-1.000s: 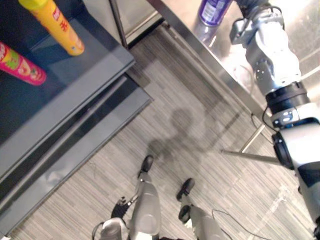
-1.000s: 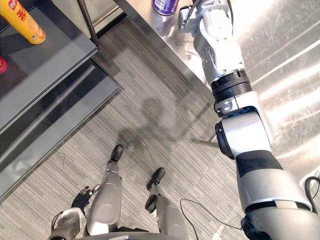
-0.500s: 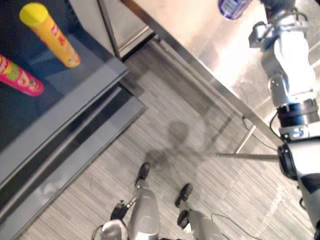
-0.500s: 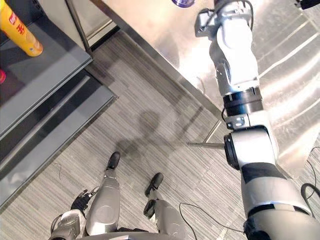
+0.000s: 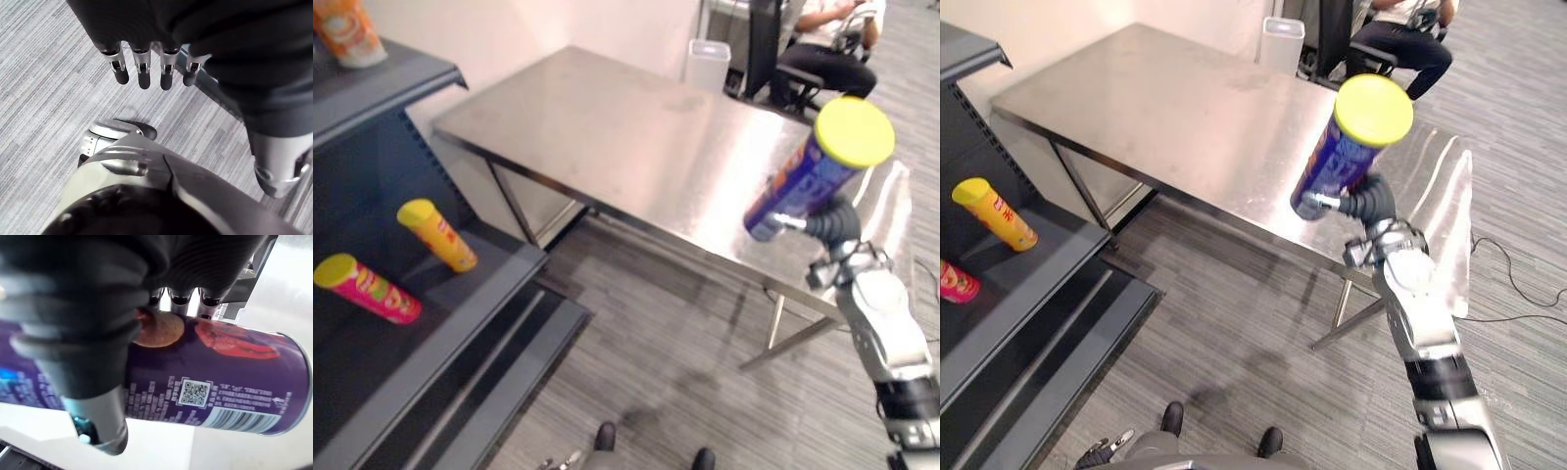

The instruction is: Put the gum and the chips on the shelf.

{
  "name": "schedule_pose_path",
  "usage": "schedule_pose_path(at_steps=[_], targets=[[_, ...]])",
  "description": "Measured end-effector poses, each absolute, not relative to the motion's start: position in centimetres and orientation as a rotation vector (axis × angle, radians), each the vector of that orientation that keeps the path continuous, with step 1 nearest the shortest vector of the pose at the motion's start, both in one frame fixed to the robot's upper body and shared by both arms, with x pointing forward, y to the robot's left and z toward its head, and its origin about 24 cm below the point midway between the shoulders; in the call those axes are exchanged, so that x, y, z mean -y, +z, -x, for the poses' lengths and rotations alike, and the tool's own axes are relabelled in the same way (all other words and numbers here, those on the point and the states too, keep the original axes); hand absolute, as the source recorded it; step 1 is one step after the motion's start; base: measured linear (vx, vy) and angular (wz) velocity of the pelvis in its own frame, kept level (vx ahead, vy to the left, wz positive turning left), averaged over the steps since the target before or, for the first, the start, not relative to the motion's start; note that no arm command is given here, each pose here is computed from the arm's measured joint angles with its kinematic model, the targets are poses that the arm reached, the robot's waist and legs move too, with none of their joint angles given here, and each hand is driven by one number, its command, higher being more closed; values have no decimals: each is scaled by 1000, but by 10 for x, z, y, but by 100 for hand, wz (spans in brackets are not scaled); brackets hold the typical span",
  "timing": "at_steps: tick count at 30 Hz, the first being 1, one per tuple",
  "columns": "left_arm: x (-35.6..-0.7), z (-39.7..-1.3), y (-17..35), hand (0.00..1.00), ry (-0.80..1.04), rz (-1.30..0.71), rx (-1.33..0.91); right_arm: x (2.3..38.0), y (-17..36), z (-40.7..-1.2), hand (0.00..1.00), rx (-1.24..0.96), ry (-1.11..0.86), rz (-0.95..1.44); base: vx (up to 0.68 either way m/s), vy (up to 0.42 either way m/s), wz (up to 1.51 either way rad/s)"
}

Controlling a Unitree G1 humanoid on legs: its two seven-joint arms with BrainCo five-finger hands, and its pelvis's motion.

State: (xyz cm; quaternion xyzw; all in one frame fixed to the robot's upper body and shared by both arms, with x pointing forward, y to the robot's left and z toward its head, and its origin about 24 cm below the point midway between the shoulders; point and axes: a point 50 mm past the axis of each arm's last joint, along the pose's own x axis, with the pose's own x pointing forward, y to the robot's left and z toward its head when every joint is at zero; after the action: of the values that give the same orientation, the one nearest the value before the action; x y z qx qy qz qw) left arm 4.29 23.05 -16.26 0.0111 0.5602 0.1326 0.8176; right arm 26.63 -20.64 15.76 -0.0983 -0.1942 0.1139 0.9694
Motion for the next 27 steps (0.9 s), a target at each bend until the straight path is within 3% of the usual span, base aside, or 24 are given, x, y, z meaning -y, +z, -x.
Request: schedule_pose_path(at_steps=[7,16,27], targets=[[-232,-31,-164,0,270,-19,-1233,190,116,-219,100,295,228,263,2,2,3],[-230,-28,-166,0,255,-28,-1249,164,47,-175,100,13,236,389,0,4,-1],[-225,-23,-168,0,205,-76,-1285,161,19,-161,100,-110,265,420,11,-4,-9]])
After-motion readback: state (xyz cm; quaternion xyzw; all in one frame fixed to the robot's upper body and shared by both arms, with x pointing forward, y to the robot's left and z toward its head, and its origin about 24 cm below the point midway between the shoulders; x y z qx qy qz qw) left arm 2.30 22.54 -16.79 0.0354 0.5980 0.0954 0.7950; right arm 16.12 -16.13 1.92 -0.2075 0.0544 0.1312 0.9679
